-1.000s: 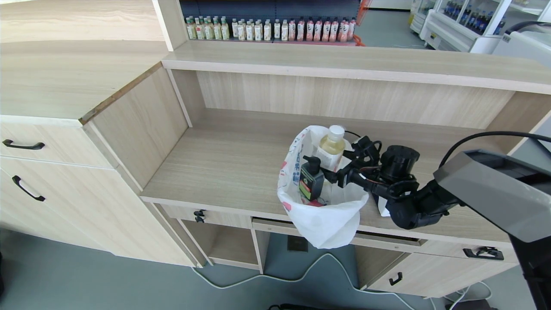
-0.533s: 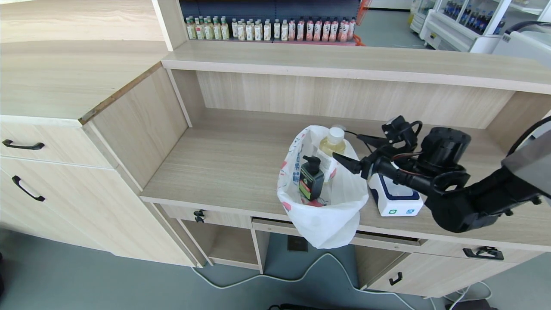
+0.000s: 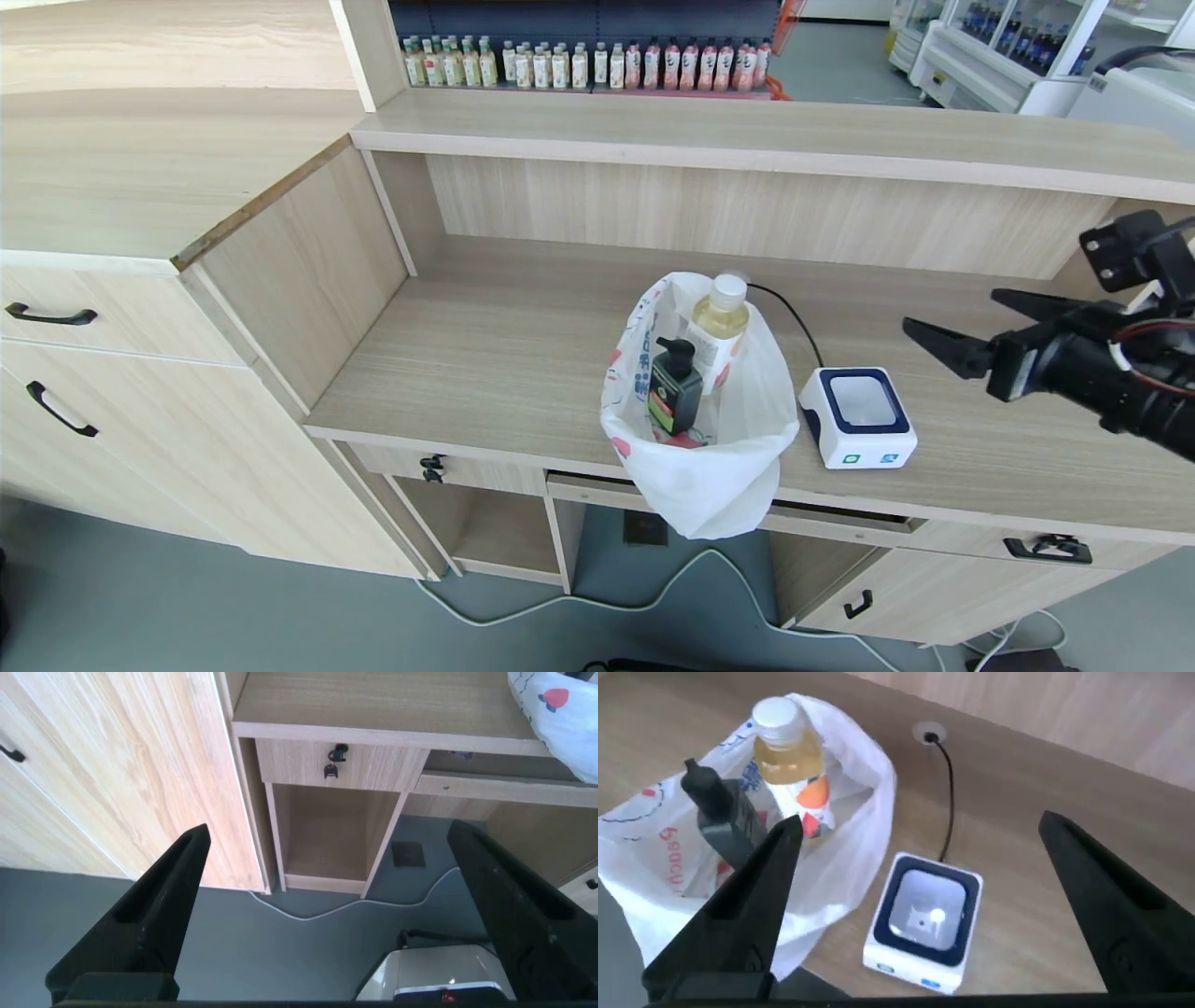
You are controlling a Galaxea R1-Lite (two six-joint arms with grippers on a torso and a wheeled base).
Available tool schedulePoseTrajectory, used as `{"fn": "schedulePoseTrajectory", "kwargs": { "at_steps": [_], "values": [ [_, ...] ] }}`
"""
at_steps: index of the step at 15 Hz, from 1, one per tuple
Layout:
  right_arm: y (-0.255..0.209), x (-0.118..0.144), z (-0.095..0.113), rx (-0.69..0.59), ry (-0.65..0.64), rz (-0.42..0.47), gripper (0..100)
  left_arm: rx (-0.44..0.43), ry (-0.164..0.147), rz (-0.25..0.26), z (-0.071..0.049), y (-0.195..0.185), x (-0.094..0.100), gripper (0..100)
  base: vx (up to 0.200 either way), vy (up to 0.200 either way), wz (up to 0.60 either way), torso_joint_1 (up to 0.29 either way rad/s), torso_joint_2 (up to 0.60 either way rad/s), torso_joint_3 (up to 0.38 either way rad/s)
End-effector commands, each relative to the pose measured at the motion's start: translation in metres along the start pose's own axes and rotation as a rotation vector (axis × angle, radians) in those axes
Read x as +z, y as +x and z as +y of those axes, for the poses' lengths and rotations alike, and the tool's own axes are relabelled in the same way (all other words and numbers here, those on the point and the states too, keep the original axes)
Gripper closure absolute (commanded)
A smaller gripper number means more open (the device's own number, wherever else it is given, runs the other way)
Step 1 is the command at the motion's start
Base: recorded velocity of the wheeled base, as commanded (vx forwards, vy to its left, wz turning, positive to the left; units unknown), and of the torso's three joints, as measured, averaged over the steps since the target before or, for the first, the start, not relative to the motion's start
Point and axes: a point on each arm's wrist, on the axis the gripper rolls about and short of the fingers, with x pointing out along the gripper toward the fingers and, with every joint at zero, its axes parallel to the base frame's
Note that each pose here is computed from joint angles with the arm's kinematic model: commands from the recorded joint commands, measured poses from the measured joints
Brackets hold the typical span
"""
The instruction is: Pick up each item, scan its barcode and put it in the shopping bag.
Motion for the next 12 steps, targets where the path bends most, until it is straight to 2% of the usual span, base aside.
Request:
{"fn": "schedulePoseTrajectory", "kwargs": {
  "at_steps": [1,2,4,5,8,12],
  "values": [
    [-0.062,-0.004,0.004,-0.122,0.027,0.010,0,0.000,0.000,0.001,0.000,0.000,0.000,0,0.000,0.000,0.00,0.000,0.00,0.000],
    [-0.073,-0.012,0.006,-0.152,0.032,0.035,0,0.000,0.000,0.001,0.000,0.000,0.000,0,0.000,0.000,0.00,0.000,0.00,0.000],
    [-0.124,-0.050,0.028,-0.194,0.105,0.112,0,0.000,0.000,0.001,0.000,0.000,0.000,0,0.000,0.000,0.00,0.000,0.00,0.000],
    [-0.142,-0.063,0.036,-0.204,0.126,0.122,0,0.000,0.000,0.001,0.000,0.000,0.000,0,0.000,0.000,0.00,0.000,0.00,0.000],
    [-0.188,-0.080,0.055,-0.223,0.155,0.142,0,0.000,0.000,0.001,0.000,0.000,0.000,0,0.000,0.000,0.00,0.000,0.00,0.000],
    [-0.238,-0.105,0.079,-0.206,0.136,0.054,0,0.000,0.000,0.001,0.000,0.000,0.000,0,0.000,0.000,0.00,0.000,0.00,0.000]
  ]
}}
